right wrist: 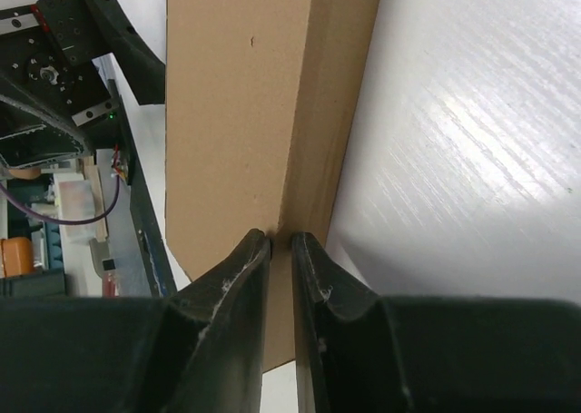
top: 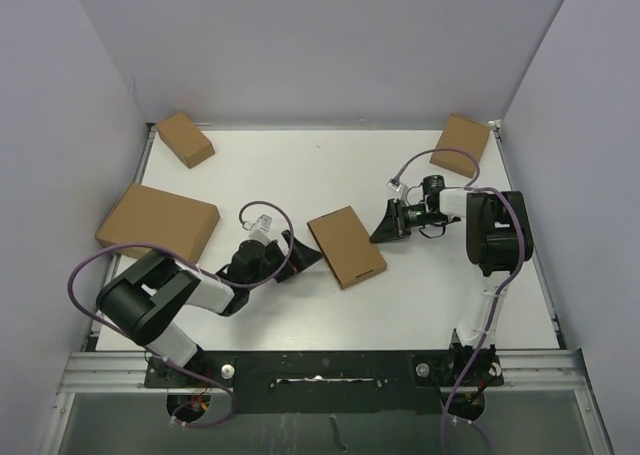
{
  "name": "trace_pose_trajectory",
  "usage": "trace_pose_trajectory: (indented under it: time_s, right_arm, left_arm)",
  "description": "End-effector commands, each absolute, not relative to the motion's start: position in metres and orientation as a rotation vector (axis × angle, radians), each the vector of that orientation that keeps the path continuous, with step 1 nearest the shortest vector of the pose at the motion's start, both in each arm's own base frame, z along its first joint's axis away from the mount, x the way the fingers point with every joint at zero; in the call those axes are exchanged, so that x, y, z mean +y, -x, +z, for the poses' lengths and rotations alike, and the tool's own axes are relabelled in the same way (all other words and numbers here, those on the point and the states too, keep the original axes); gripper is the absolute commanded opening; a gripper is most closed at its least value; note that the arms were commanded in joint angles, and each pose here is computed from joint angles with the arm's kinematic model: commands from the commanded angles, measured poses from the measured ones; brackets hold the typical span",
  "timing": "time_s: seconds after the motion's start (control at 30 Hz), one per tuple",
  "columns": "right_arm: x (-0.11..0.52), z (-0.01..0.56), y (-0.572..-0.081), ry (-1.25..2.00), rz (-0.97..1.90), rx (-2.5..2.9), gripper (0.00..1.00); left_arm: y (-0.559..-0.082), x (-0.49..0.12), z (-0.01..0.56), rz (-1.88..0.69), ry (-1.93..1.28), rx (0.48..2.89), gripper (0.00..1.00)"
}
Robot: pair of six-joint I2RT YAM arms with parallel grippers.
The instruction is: Fold the paper box
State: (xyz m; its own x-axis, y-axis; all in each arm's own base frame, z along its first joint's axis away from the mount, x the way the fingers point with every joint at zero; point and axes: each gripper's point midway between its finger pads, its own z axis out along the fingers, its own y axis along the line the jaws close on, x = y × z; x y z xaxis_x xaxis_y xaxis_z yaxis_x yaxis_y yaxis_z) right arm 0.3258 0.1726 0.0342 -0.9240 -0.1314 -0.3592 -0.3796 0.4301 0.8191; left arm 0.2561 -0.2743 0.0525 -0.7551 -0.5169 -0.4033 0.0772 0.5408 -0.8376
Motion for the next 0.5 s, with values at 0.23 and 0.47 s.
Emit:
trace_pose_trajectory:
  time_s: [0.23, 0.47]
  right_arm:
    - [0.148, 0.015, -0.333, 0.416, 1.367, 2.527, 0.12]
    - [0.147, 0.015, -0.333, 0.418, 1.365, 2.529, 0.12]
  left_arm:
    - [-0.285, -0.297, 0.061, -1.232, 0.483, 2.09, 0.98]
    - [-0.3, -0.317, 0.066, -1.244, 0.482, 2.077, 0.98]
